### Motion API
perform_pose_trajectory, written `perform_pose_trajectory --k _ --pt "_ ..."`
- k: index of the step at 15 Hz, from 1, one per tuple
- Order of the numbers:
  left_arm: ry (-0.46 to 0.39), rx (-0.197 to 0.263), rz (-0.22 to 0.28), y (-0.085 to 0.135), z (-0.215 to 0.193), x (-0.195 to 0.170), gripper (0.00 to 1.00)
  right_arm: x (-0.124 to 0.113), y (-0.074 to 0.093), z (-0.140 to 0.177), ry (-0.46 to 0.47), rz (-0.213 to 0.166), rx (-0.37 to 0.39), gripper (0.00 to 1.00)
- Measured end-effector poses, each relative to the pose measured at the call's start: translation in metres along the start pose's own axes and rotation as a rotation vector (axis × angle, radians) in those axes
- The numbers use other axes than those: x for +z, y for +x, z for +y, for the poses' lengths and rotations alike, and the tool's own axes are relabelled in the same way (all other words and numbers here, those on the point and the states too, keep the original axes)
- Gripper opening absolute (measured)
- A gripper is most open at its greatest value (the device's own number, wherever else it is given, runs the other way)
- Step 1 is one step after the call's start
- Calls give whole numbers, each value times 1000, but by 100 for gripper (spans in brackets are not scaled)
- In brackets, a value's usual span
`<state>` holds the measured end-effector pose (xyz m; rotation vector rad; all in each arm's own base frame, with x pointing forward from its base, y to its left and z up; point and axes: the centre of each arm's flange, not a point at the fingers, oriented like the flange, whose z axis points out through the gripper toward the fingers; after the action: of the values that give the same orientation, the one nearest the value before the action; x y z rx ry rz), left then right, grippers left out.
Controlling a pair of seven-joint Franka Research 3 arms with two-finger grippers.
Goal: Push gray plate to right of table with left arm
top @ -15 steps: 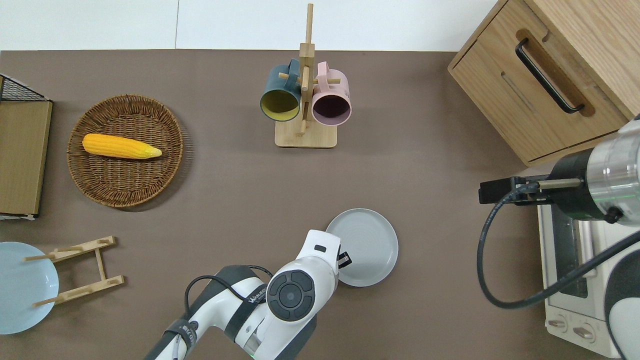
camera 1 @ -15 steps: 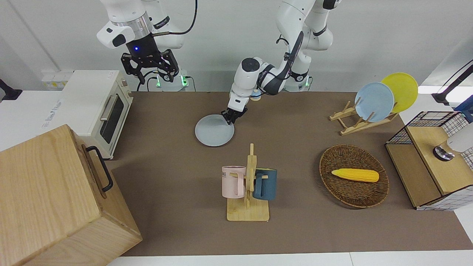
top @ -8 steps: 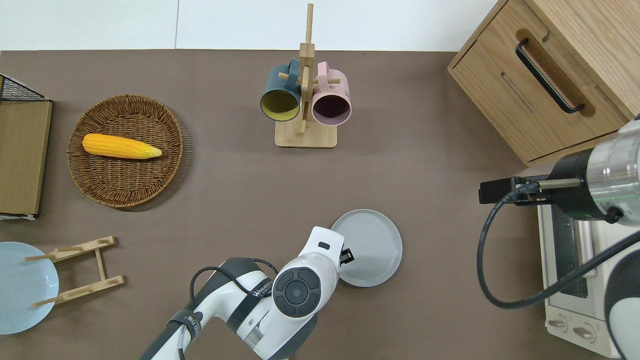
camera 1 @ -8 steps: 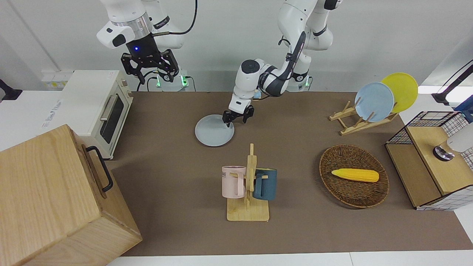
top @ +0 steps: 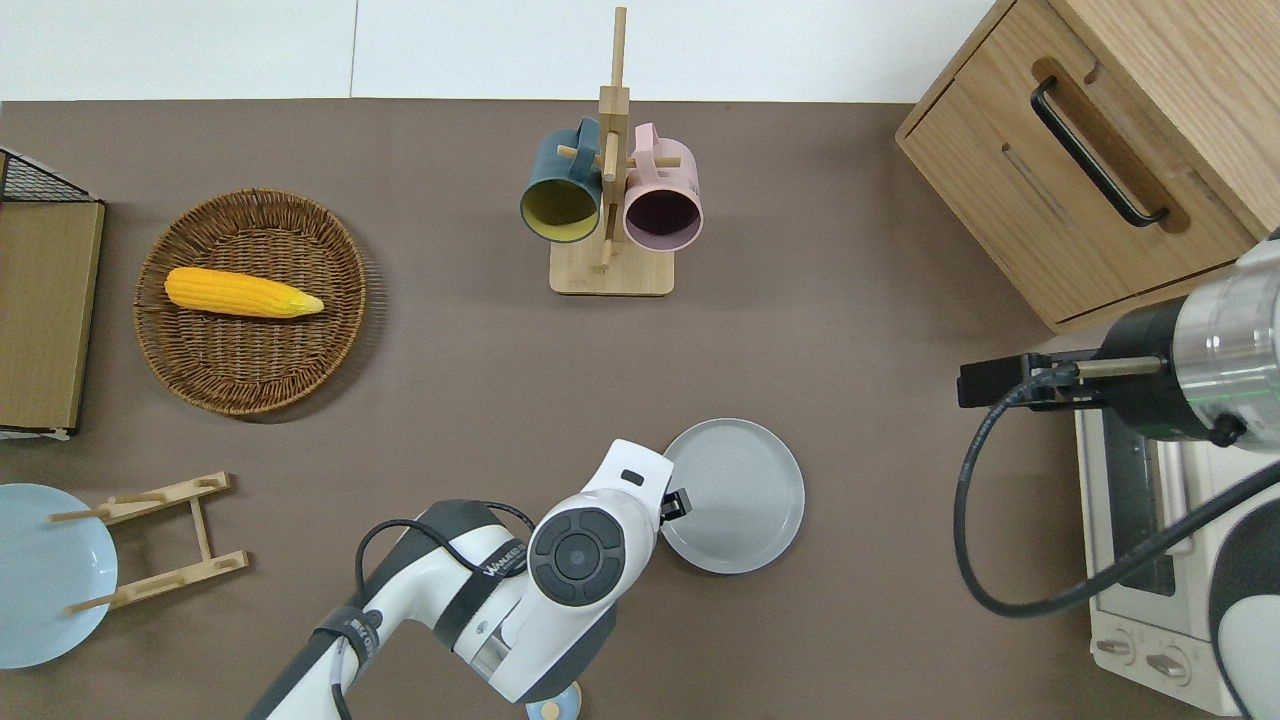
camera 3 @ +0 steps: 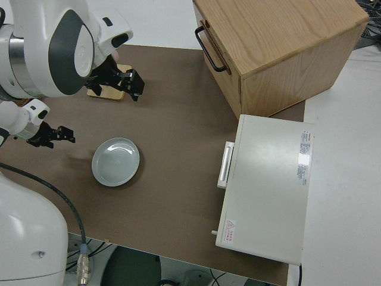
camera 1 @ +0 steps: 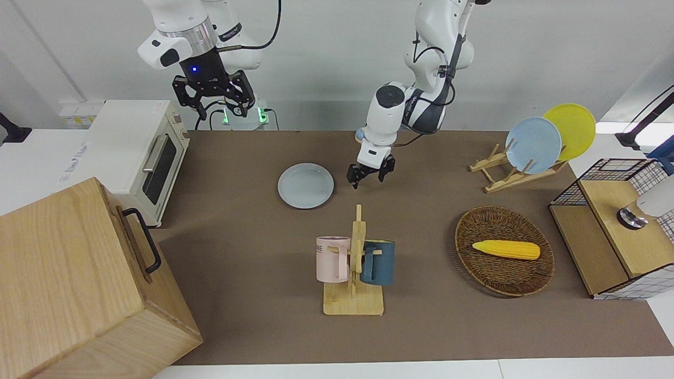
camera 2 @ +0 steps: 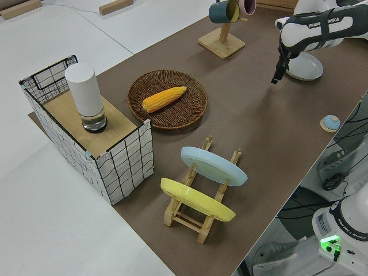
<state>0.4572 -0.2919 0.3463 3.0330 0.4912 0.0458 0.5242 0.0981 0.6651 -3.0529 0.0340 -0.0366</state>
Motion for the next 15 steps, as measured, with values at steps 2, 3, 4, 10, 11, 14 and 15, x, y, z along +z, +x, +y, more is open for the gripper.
perform_pose_trajectory --k 2,3,4,10,11,14,15 --pt "19 -1 12 15 -15 -16 100 0 0 0 0 0 0 100" --pt "24 -4 15 20 -20 -23 100 0 0 0 0 0 0 100" --pt "29 -10 17 27 -24 -29 100 0 0 0 0 0 0 100" --pt "86 51 -29 88 -90 -57 100 0 0 0 0 0 0 100" --pt "86 64 -37 99 -106 -63 100 0 0 0 0 0 0 100" --pt "76 89 -53 127 -144 -98 100 0 0 0 0 0 0 100" --pt "73 94 -56 133 -151 -112 100 0 0 0 0 0 0 100"
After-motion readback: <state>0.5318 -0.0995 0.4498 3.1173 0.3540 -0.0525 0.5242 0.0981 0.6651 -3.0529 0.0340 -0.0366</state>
